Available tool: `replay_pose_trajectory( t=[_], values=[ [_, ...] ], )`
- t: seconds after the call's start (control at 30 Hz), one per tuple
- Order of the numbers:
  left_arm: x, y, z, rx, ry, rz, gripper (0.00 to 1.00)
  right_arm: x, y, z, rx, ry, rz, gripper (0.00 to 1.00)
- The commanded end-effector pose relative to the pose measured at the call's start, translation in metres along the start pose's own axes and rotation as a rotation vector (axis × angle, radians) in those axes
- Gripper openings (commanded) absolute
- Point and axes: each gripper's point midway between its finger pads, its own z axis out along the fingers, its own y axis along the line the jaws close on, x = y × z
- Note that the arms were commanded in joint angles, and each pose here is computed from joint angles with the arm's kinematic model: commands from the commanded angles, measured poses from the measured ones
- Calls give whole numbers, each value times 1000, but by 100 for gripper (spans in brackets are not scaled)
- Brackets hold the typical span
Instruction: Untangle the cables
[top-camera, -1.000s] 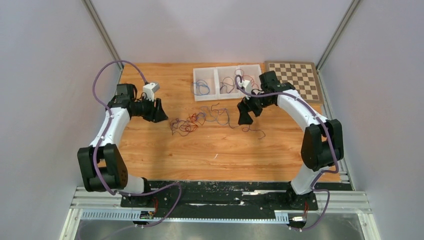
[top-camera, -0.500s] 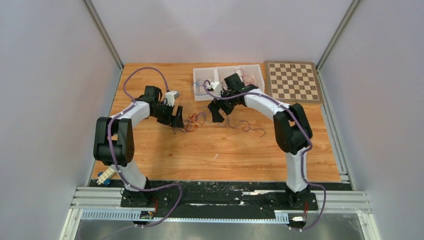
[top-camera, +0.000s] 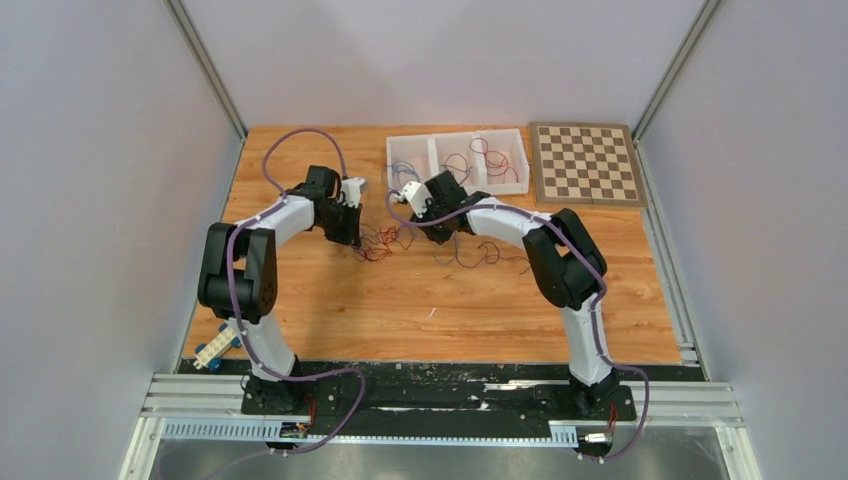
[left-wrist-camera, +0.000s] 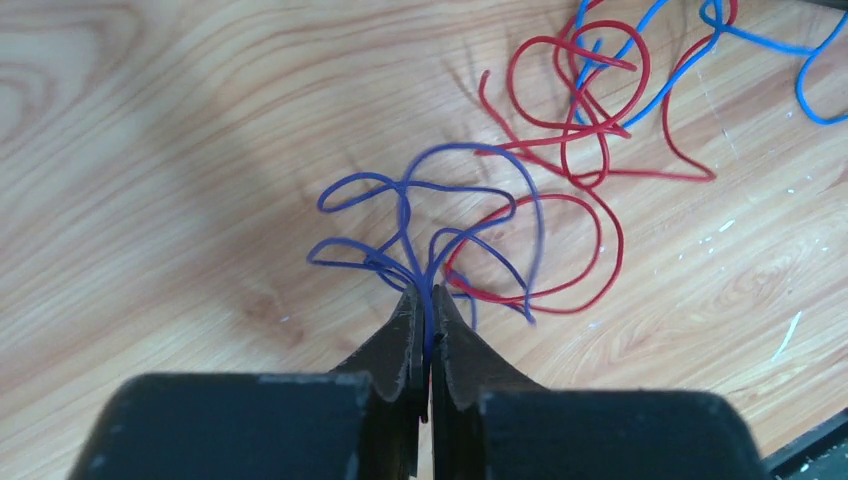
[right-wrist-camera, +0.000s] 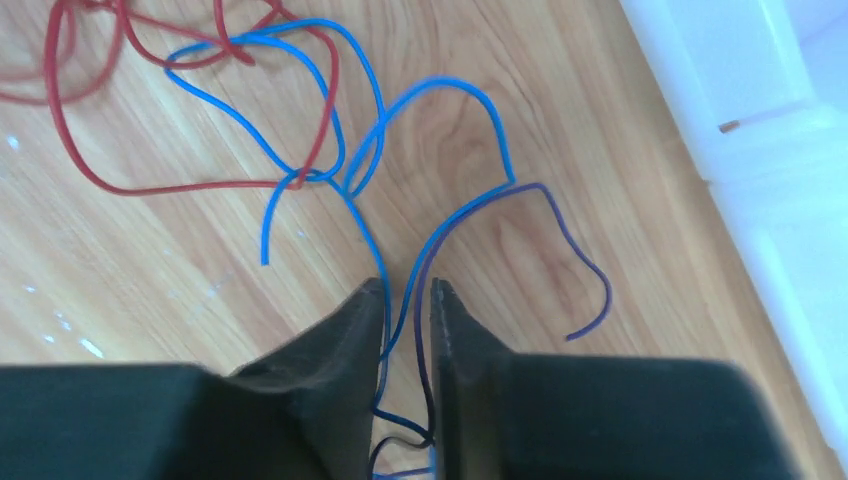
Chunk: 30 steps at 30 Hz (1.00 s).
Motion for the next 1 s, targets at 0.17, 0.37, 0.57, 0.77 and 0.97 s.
replay_pose_trajectory(
  t=[0.17,0.37,0.57,0.77,0.97],
  values=[
    [-51,73,-141,-190,-332,-45,0,160,-51,-61,154,347,-41,0],
    [-74,124,-224,-330,-496,-72,0,223,-65,-104,164,427,-16,0],
    [-107,145,-288,-438,-680,-86,0,251,-73,-129,176,445,19,0],
    [-144,77,-278,-144,-752,46,0,218,-57,-134,75,290,61,0],
    [-197,-11,-219,30,-711,172,0,154,-35,-149,-91,68,98,0]
  ],
)
